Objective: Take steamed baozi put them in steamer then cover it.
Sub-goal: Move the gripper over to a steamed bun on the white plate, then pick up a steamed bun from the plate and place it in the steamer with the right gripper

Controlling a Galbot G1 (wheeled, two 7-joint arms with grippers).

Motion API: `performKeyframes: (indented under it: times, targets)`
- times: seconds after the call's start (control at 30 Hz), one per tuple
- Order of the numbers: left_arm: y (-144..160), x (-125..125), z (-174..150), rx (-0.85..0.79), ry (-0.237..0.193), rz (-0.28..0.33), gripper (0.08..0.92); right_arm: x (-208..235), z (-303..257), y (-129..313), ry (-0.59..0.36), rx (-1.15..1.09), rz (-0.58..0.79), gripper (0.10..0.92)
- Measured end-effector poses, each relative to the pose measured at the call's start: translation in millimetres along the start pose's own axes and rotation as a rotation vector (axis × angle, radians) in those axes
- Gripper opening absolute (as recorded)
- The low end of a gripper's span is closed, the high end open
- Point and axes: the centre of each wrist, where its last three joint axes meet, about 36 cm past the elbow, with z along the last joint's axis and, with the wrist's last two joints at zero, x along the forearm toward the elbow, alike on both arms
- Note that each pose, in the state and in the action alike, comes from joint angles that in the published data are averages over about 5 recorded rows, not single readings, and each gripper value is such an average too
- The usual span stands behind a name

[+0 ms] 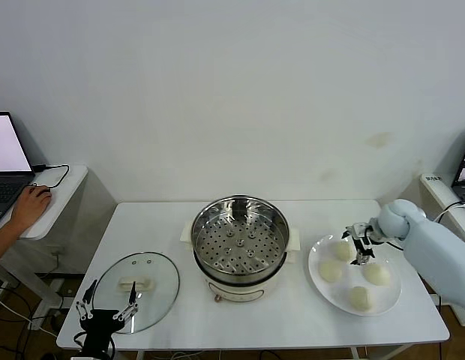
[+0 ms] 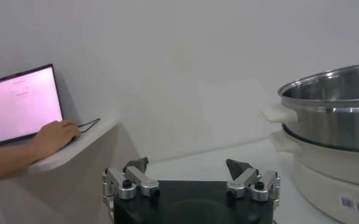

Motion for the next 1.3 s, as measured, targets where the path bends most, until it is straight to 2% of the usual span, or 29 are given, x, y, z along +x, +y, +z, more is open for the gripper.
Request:
performKeyframes:
  times: [0.17,0.43,0.83,1.07,1.3]
  targets:
    - [0.5,-1.3,1.5,-0.001,0.002,-0.003,0.823,-7.4,-1.6,-3.3,0.013,-0.005,-0.008,0.802]
    - [0.8,-3.7,1.7,-0.001,-0.002,-0.009,0.823,-13.4,-3.8,-6.6,0.027,-0.009,-0.013,0.684]
    - [2.0,-1.9,-1.5,0.002,-0.008,-0.013,0.823,-5.8,-3.3,-7.1,0.029,-0.012,-0.012,0.594]
    - [3.6,-2.5,-3.3,0.001,-0.014,-0.011,0.823,27.2,0.0,-9.8,0.016,-0.006,0.013,0.585]
    - [2.9,-2.5,-6.5,0.008,-0.025,-0.007,0.823,92.2,-0.3,-19.7,-0.009,0.018,0.073,0.585]
